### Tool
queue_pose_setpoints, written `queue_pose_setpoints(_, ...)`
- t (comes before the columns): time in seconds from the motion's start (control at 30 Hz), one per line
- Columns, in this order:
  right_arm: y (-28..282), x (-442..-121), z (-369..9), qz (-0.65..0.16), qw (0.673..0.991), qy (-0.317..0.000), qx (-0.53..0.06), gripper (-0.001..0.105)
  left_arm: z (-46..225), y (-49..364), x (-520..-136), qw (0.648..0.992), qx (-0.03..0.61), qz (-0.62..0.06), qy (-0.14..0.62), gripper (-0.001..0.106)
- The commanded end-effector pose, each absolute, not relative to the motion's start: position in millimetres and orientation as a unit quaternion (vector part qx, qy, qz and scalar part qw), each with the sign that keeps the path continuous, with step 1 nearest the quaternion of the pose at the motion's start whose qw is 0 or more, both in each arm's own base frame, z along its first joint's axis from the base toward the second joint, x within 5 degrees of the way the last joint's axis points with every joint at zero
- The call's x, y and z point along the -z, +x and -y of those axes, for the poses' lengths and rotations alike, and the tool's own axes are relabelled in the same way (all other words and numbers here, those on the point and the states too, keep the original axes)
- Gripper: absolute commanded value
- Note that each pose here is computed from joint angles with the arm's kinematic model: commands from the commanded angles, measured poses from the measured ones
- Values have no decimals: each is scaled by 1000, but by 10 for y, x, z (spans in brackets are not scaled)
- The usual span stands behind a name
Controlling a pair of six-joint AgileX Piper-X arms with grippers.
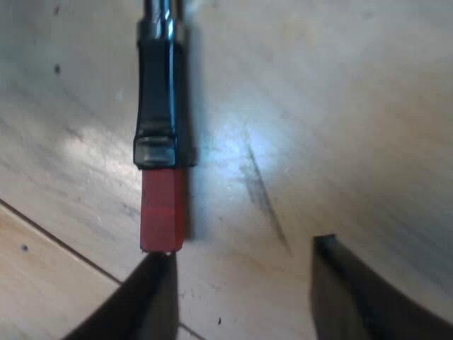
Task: Put the handle in the coffee machine
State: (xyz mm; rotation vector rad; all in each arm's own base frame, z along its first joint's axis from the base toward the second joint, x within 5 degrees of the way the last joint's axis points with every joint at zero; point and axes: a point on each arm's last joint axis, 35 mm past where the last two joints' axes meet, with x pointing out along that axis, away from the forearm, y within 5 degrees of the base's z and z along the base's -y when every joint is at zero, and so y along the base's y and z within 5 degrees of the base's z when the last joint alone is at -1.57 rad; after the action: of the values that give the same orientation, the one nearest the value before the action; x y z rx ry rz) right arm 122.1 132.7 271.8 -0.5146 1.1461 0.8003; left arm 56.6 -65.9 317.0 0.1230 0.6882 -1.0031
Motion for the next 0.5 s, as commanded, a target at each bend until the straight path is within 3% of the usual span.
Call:
queue_pose_setpoints(0.03, 1263, -2590, -1459, -545, 711, -254, -365, 23, 669, 568, -3185, 818, 476, -317, 60, 63)
queue_pose_setpoints(0.07, 1276, -2536, -1499, -553, 702, -260, -365, 15, 669, 567, -3185, 818, 476, -317, 60, 63)
queue_pose_setpoints(0.17, 1293, -2465, -1550, -564, 691, -268, -365, 1, 667, 566, -3164, 817, 475, -322, 61, 63)
queue_pose_setpoints(0.33, 1370, -2263, -1648, -594, 665, -280, -355, 0, 680, 578, -3027, 810, 473, -341, 64, 63)
queue_pose_setpoints(0.5, 1426, -2146, -1714, -611, 663, -269, -339, 0, 704, 564, -2908, 784, 502, -360, 53, 63)
